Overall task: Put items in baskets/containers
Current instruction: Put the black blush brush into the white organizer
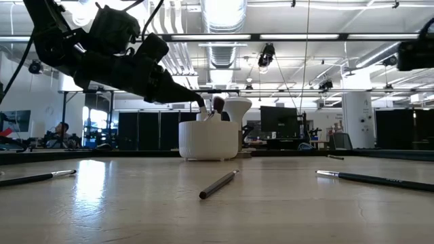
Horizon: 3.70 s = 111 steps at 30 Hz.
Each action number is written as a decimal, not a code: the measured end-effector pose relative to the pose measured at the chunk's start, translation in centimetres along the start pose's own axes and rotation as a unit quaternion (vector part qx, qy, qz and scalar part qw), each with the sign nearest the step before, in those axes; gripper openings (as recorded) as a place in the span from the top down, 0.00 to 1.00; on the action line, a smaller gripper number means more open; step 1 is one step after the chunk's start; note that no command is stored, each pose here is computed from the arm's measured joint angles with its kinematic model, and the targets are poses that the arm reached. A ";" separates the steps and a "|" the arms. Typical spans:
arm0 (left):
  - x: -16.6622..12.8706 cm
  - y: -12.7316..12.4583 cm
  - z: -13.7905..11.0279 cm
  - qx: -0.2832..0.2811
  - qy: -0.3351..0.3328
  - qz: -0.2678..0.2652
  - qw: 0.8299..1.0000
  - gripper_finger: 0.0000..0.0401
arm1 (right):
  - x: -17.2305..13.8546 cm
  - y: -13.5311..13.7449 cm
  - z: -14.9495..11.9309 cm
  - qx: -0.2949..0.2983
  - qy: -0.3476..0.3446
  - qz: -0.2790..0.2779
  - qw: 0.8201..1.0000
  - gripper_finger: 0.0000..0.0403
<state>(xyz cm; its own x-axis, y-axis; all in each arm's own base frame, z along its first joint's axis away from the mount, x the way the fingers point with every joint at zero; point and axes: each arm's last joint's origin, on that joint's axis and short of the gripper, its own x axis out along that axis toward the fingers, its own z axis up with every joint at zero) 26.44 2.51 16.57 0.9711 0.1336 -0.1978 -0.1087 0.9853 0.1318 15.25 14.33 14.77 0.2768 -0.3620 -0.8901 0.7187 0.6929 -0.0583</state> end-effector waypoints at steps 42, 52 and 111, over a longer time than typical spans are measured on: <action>0.0 0.2 -0.1 -0.012 0.008 0.029 0.999 1.00 | -1.0 0.2 -2.8 -0.031 0.271 -0.037 0.961 0.80; 0.0 0.2 -0.1 -0.014 0.009 0.029 0.999 1.00 | 0.2 0.2 -3.2 -0.065 0.227 -0.057 0.970 0.98; 0.0 0.2 -0.2 -0.033 0.011 0.029 0.999 1.00 | 1.8 4.5 -0.2 -0.034 0.078 0.024 0.996 0.89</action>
<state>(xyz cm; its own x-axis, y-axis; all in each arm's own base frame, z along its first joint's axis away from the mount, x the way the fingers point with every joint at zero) 26.38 2.69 16.41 0.9580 0.1920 -0.2129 -0.1787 0.9806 0.0800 18.85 16.89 12.87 0.2040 -0.2294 -0.9517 0.6601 0.7501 -0.0393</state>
